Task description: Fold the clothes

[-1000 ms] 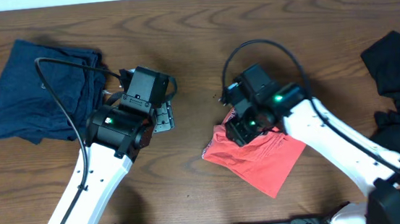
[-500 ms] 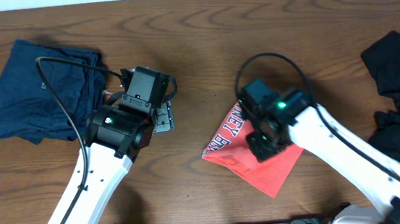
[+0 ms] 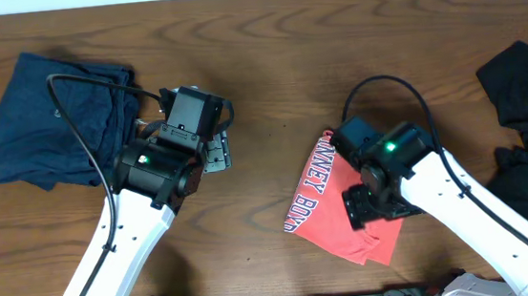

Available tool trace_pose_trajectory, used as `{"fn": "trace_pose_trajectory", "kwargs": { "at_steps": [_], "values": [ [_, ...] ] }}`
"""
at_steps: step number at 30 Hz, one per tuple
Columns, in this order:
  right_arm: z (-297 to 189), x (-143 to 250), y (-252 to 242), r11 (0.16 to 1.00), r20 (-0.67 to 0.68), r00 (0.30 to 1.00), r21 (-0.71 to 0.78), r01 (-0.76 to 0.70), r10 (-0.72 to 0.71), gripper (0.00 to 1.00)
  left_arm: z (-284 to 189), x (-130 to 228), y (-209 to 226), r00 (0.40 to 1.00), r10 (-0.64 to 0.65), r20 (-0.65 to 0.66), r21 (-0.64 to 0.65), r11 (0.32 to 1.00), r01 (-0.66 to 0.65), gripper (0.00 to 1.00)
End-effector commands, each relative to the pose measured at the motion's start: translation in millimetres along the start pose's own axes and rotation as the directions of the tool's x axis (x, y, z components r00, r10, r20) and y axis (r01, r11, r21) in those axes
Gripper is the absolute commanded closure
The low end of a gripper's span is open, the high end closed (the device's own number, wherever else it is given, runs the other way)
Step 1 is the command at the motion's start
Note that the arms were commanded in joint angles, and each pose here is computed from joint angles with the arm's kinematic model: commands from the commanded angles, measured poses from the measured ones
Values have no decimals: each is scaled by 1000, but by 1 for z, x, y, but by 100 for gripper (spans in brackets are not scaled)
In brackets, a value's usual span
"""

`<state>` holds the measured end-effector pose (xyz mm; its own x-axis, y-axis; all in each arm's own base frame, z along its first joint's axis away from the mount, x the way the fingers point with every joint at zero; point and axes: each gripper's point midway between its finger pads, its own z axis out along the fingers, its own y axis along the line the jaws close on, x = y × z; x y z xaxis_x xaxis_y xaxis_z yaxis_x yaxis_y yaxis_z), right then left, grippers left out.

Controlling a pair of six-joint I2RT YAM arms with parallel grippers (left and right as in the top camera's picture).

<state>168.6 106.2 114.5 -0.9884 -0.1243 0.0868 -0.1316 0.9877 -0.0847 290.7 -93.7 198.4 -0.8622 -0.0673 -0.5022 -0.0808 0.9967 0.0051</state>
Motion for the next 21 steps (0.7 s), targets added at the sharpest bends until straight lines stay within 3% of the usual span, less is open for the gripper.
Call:
{"fn": "trace_pose_trajectory", "kwargs": {
  "at_steps": [1,4,6,9,11,16,19,20,21],
  "values": [
    [-2,-25,-10,995,102,990,14,-101,99,19,-4,-4,4,1000,9,18,-11,1000,-9,27],
    [-4,-51,-11,988,176,972,-42,-152,157,41,-4,-4,4,1000,9,17,-11,1000,-9,27],
    [-3,-60,-16,980,191,962,-61,-187,195,43,-4,-3,3,1000,9,15,-5,1000,-9,27],
    [3,-67,-21,969,170,955,-96,-228,242,54,-3,-1,-3,1000,10,-2,26,1000,-10,27],
    [10,-71,-25,960,147,951,-111,-258,273,71,0,3,-16,999,40,-25,94,995,-37,30],
    [37,-91,-26,935,127,934,-175,-310,333,89,6,20,-70,976,211,-62,387,906,-171,50],
    [58,-104,-27,921,127,923,-201,-334,363,90,7,35,-104,942,329,-65,571,786,-235,54],
    [65,-106,-29,918,123,921,-198,-343,371,74,8,40,-112,930,360,-72,618,748,-242,54],
    [71,-106,-31,915,111,918,-193,-355,380,49,10,45,-120,918,390,-78,658,711,-246,52]
  ]
}}
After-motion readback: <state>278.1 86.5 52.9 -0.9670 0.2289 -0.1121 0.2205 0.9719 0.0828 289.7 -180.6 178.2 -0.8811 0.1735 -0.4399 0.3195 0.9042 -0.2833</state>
